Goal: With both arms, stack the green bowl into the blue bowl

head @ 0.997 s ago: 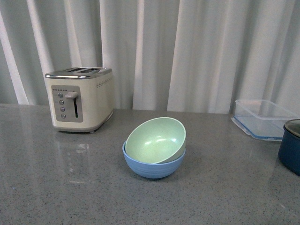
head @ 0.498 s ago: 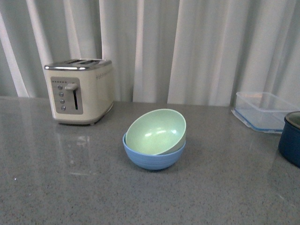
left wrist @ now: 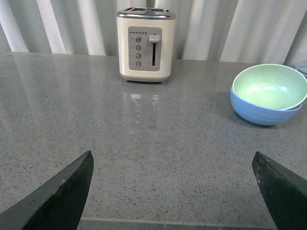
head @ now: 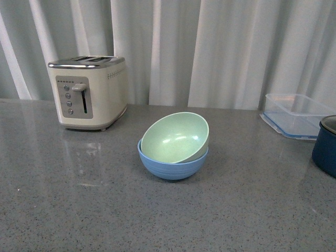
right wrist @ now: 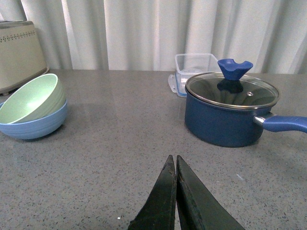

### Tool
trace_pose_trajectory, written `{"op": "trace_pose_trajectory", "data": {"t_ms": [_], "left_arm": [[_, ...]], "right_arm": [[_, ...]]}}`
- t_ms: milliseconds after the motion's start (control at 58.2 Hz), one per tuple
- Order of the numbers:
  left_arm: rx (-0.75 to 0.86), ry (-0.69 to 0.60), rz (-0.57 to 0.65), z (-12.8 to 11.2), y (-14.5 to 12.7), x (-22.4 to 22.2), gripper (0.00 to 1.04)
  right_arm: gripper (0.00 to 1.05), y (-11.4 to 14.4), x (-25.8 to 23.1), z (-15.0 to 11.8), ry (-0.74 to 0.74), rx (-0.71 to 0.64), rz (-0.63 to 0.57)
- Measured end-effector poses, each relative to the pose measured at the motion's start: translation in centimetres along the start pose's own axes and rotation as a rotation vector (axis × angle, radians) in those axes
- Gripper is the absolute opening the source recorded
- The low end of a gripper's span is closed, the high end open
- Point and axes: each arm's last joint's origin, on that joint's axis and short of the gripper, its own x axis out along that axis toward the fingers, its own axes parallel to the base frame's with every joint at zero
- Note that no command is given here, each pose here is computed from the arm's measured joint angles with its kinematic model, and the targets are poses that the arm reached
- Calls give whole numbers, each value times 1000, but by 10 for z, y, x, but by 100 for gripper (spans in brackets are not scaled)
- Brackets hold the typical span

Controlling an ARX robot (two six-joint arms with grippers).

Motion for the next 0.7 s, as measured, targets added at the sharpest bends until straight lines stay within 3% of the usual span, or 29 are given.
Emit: {"op": "trace_pose_trajectory", "data": {"t_ms": [550, 704], "left_arm": [[0, 0, 0, 0, 0, 0, 98], [0, -1, 0, 0, 0, 0, 98]], "right_arm": [[2, 0, -14, -3, 6, -1, 2], [30, 0, -14, -3, 6, -1, 2]]}}
